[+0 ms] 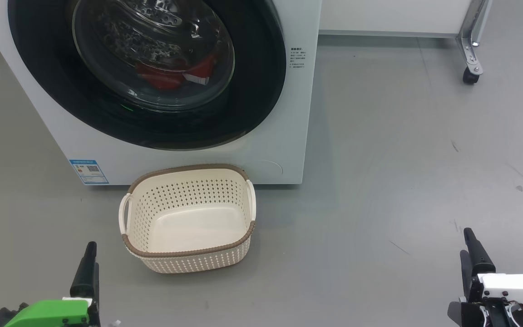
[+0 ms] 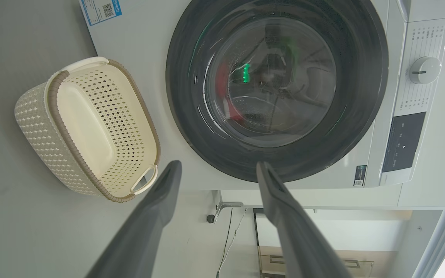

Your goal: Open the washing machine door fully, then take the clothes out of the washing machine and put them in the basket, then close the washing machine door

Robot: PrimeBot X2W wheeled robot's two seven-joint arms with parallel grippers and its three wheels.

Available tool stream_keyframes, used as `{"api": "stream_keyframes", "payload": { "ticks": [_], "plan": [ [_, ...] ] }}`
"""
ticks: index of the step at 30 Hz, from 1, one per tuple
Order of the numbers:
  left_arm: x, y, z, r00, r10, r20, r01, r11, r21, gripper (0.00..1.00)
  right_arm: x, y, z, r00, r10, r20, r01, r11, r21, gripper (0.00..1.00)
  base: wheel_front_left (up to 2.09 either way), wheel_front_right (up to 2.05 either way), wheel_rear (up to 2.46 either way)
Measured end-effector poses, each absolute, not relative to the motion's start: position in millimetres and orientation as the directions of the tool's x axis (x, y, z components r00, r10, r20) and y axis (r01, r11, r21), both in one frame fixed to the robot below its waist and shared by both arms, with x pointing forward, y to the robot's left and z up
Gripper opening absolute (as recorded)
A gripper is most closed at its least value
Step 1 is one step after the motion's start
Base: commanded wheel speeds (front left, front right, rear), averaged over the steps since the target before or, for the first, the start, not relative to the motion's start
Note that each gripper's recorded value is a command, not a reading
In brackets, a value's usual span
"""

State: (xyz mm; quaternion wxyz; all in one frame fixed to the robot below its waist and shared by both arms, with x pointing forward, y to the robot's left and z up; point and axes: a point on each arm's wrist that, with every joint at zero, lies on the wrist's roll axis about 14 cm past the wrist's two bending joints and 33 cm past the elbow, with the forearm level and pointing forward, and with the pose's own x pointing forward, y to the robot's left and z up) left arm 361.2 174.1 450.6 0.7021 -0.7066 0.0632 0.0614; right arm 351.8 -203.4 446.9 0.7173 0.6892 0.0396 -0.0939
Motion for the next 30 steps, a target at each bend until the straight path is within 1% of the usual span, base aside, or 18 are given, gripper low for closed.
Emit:
{"api": "stream_keyframes", "payload": {
  "ticks": [1,2,9,14,18,20,22,25,30],
  "plan": [
    [361.5,175.2,451.4,0.985,0.003,-0.173,-0.173,-0.005,-0.985,1.0,352.1,-203.3,447.8,0.98,-0.08,-0.184,0.187,0.038,0.982,1.0,0.0,0.0,0.0],
    [364.0,184.9,461.1,0.989,0.045,-0.142,-0.144,0.035,-0.989,1.0,356.5,-207.9,462.1,0.985,-0.107,-0.138,0.149,0.102,0.984,1.0,0.0,0.0,0.0],
    [366.9,190.7,474.3,0.992,0.076,-0.1,-0.105,0.073,-0.992,1.0,365.0,-207.7,483.9,0.991,-0.118,-0.068,0.087,0.171,0.981,1.0,0.0,0.0,0.0],
    [371.7,193.4,488.6,0.995,0.086,-0.054,-0.066,0.14,-0.988,1.0,369.2,-204.7,496.2,0.994,-0.109,-0.028,0.053,0.237,0.97,1.0,0.0,0.0,0.0],
    [374.9,194.3,500.9,0.995,0.094,-0.014,-0.033,0.203,-0.979,1.0,373.1,-199.5,506.6,0.996,-0.086,0.006,0.02,0.303,0.953,1.0,0.0,0.0,0.0],
    [375.9,194.6,506.9,0.996,0.093,0.006,-0.018,0.254,-0.967,1.0,374.9,-197.8,512.4,0.997,-0.078,0.026,0.002,0.333,0.943,1.0,0.0,0.0,0.0],
    [376.9,194.8,510.9,0.995,0.093,0.021,-0.008,0.301,-0.954,1.0,375.0,-198.6,515.4,0.996,-0.083,0.037,-0.005,0.361,0.933,1.0,0.0,0.0,0.0],
    [377.3,191.7,514.1,0.996,0.088,0.034,0.002,0.334,-0.943,1.0,375.0,-200.3,519.9,0.994,-0.093,0.054,-0.014,0.39,0.921,1.0,0.0,0.0,0.0],
    [378.1,188.9,521.2,0.995,0.08,0.062,0.021,0.432,-0.902,1.0,374.9,-202.1,526.9,0.992,-0.095,0.081,-0.026,0.473,0.88,1.0,0.0,0.0,0.0]
  ]
}}
